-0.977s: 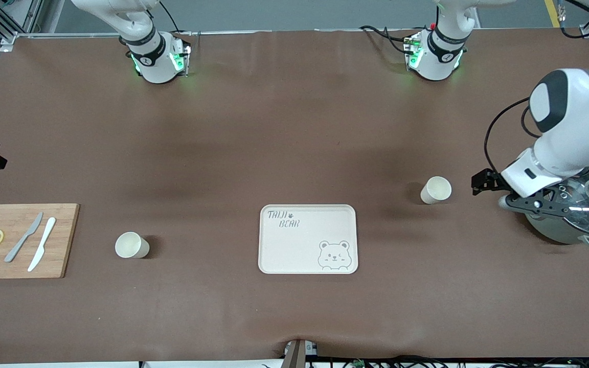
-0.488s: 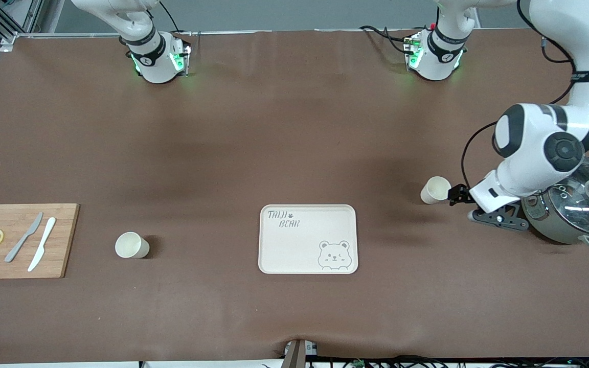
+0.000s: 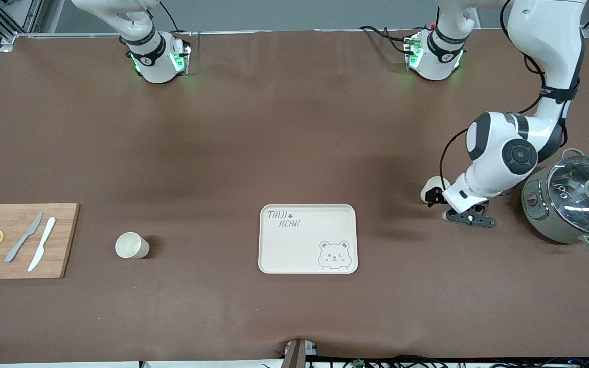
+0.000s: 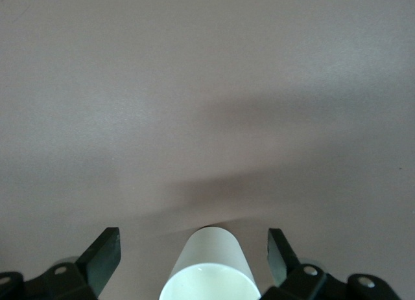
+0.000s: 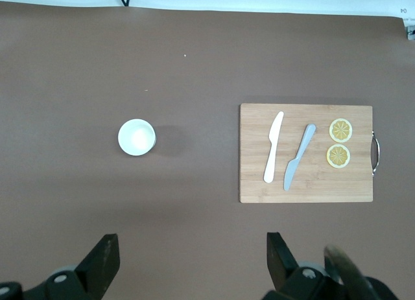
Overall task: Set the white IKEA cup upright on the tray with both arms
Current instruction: 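Grasp the white cup with the left gripper while the right gripper reaches the other cup, then grasp the second white cup with the right gripper while the left gripper lifts its cup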
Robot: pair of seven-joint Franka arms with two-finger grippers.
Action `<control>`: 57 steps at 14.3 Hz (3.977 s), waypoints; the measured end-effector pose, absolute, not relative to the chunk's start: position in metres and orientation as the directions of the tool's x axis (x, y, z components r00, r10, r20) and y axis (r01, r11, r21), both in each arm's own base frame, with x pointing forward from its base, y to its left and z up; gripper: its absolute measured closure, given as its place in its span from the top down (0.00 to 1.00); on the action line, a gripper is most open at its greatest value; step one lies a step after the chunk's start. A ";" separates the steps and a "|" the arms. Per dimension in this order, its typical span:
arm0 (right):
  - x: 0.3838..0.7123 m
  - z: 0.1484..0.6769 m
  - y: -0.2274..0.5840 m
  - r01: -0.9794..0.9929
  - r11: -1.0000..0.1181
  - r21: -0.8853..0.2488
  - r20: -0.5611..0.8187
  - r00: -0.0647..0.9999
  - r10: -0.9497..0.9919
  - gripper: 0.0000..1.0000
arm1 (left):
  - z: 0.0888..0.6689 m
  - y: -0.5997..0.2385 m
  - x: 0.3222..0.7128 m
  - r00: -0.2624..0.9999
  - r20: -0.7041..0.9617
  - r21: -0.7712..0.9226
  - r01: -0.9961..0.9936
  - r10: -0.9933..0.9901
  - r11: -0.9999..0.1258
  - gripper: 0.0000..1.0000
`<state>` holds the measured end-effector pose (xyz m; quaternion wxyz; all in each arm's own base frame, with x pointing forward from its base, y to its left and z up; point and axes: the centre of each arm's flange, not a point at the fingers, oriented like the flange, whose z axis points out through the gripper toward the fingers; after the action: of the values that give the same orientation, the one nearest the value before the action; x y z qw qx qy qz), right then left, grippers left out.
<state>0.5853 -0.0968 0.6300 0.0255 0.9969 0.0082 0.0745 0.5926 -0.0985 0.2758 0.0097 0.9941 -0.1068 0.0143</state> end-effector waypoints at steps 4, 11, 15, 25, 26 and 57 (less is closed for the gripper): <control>0.585 0.630 -0.101 0.006 -0.999 0.052 0.148 0.989 0.014 1.00 | 0.272 -0.093 0.592 0.979 0.022 0.016 -0.204 -0.204 -0.979 1.00; 0.585 0.630 -0.100 0.005 -0.999 0.052 0.149 0.989 0.013 1.00 | 0.257 -0.090 0.593 0.980 0.022 0.017 -0.198 -0.197 -0.980 1.00; 0.585 0.630 -0.100 0.006 -0.999 0.052 0.149 0.989 0.014 1.00 | 0.243 -0.084 0.594 0.982 0.026 0.018 -0.188 -0.188 -0.982 1.00; 0.614 0.593 -0.051 0.066 -0.998 -0.006 0.135 0.989 0.064 1.00 | 0.258 -0.074 0.597 0.984 0.041 0.016 -0.177 -0.176 -0.984 1.00; 0.618 0.588 -0.043 0.079 -0.997 -0.004 0.142 0.987 0.078 1.00 | 0.263 -0.074 0.597 0.983 0.041 0.015 -0.177 -0.176 -0.984 1.00; 0.689 0.293 -0.020 0.317 -0.948 0.039 0.113 0.941 0.319 1.00 | 0.220 -0.034 0.529 0.971 0.076 -0.002 -0.226 -0.226 -0.974 0.62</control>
<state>0.6887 -0.0201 0.2927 0.0104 0.9851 0.1614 0.0590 0.5291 -0.0338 0.2203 0.0033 0.9928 -0.1138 0.0377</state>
